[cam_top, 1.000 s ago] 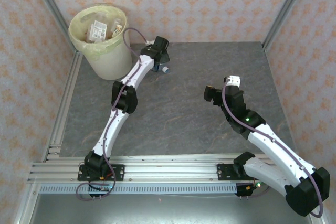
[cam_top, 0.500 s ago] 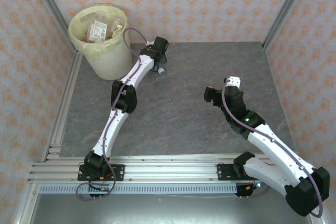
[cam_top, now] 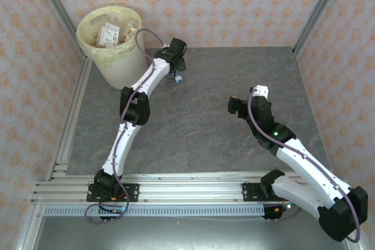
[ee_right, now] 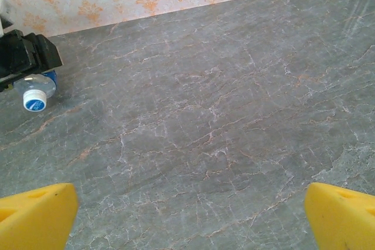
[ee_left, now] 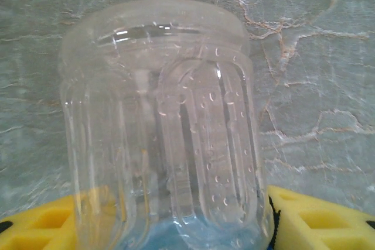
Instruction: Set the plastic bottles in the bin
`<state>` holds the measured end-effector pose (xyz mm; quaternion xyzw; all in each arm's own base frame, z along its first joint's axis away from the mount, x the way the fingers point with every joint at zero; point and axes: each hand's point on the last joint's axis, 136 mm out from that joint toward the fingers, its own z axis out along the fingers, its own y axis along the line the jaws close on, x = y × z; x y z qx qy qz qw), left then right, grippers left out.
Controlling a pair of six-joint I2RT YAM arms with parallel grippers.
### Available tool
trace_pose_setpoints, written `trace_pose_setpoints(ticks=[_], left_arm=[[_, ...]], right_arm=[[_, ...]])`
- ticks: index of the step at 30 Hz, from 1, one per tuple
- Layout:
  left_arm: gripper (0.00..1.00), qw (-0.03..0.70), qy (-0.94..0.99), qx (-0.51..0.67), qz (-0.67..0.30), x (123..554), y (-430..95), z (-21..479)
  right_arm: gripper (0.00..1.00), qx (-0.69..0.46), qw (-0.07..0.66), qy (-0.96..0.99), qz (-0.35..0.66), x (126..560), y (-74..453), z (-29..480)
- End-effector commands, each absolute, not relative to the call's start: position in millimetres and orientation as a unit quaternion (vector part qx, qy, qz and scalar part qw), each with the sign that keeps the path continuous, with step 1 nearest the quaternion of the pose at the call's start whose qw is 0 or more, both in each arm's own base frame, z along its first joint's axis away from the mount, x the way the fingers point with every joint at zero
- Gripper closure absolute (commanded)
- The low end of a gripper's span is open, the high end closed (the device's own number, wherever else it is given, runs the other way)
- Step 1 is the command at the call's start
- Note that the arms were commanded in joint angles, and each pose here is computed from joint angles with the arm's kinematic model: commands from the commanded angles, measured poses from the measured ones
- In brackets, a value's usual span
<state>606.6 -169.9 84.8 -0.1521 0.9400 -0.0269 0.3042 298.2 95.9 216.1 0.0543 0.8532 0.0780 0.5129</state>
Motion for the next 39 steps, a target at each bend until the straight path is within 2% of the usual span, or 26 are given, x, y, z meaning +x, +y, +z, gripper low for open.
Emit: trace_pose_setpoints(ticks=[1, 9, 17, 28, 39], left_arm=[[0.47, 0.351, 0.927, -0.12, -0.049, 595.7, -184.5, 152.8], [0.48, 0.412, 0.902, -0.086, -0.096, 556.4, -202.0, 248.2], [0.47, 0.485, 0.869, -0.059, -0.084, 529.4, -176.9, 341.7], [0.47, 0.525, 0.849, -0.041, -0.028, 504.9, -103.0, 407.9], [0.47, 0.563, 0.825, -0.041, -0.015, 500.0, -37.2, 445.7]], right_arm=[[0.01, 0.03, 0.514, 0.849, 0.118, 294.0, 108.2, 218.1], [0.01, 0.005, 0.524, 0.83, 0.191, 294.2, 133.8, 231.4], [0.01, 0.009, 0.552, 0.808, 0.204, 298.8, 135.4, 250.6], [0.01, -0.096, 0.587, 0.739, 0.316, 274.4, 174.9, 289.2], [0.01, -0.124, 0.6, 0.719, 0.327, 272.8, 183.7, 301.5]])
